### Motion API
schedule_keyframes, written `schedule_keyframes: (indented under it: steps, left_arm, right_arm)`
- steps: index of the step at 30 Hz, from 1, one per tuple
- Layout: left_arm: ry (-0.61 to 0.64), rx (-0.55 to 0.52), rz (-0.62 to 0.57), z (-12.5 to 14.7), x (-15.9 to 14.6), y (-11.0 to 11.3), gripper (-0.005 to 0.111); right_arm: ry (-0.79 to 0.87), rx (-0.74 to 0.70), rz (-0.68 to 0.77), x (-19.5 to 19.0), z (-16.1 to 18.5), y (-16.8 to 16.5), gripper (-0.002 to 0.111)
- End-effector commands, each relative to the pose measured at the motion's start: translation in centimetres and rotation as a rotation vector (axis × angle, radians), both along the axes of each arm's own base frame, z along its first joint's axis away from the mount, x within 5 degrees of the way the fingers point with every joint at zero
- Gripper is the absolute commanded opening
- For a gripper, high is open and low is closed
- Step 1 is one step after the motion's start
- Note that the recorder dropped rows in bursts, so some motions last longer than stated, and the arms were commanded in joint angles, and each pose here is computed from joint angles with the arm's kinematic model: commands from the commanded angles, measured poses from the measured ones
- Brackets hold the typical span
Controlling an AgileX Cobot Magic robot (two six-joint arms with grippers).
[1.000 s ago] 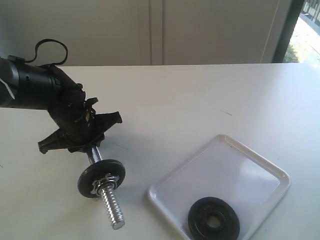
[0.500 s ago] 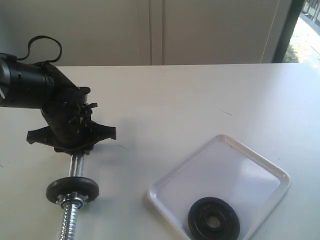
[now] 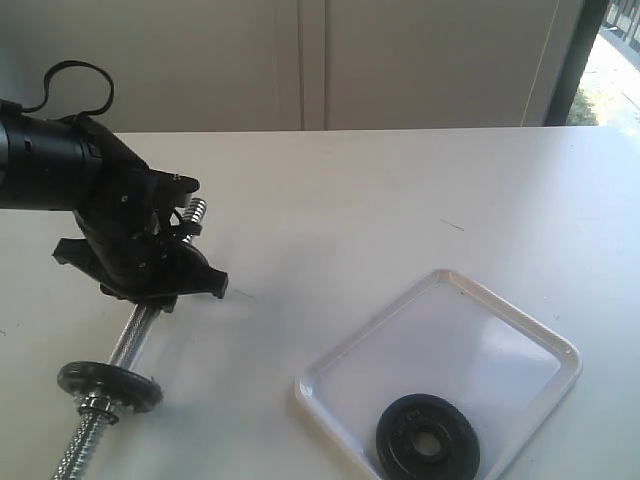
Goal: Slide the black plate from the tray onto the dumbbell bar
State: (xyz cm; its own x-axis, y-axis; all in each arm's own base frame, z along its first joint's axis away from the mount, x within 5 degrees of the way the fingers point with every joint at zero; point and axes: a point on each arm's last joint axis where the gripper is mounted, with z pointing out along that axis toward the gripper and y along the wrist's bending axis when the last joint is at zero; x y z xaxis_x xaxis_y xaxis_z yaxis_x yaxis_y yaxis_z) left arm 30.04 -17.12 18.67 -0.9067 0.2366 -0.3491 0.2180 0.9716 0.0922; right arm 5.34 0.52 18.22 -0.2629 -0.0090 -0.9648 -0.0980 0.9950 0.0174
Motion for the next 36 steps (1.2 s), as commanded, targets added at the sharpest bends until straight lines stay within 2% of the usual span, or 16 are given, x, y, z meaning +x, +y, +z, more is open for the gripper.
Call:
schedule_keyframes:
  steps: [1,10,19,24,29,32,33,34,36]
  left_arm:
    - [-0.019,0.011,-0.103,2.1,-0.5,0.2,0.0]
    - [0.045,0.019,-0.301,2.5,-1.5,-0.1,0.0]
    - [0.109,-0.001,-0.451,2.5,-2.3,-0.5,0.0]
    - [0.076,-0.009,-0.529,3.6,-2.6,-0.5,0.0]
    - [0.027,-0.055,-0.63,3.5,-3.8,-0.4,0.0]
    - [0.02,-0.068,-0.643,3.8,-4.1,-0.5,0.0]
    - [0.019,-0.069,-0.643,3.9,-4.1,-0.4,0.0]
    - [0.019,-0.066,-0.652,4.1,-4.2,-0.4,0.0]
    - [0.03,-0.066,-0.666,4.1,-4.3,-0.4,0.0]
  right_arm:
    - [-0.01,-0.006,-0.001,0.0,0.0,0.0,0.0]
    - [-0.01,-0.006,-0.001,0.0,0.0,0.0,0.0]
    - [-0.01,-0.006,-0.001,0.0,0.0,0.0,0.0]
    - [-0.01,-0.006,-0.001,0.0,0.0,0.0,0.0]
    - [-0.015,-0.005,-0.001,0.0,0.0,0.0,0.0]
    - [-0.129,0.009,0.001,0.2,1.1,0.0,0.0]
    - [-0.203,0.073,-0.002,0.3,1.8,0.1,0.0]
    - [-0.357,0.251,-0.012,0.2,3.4,0.1,0.0]
    - [-0.566,0.295,-0.005,-0.2,5.2,-0.1,0.0]
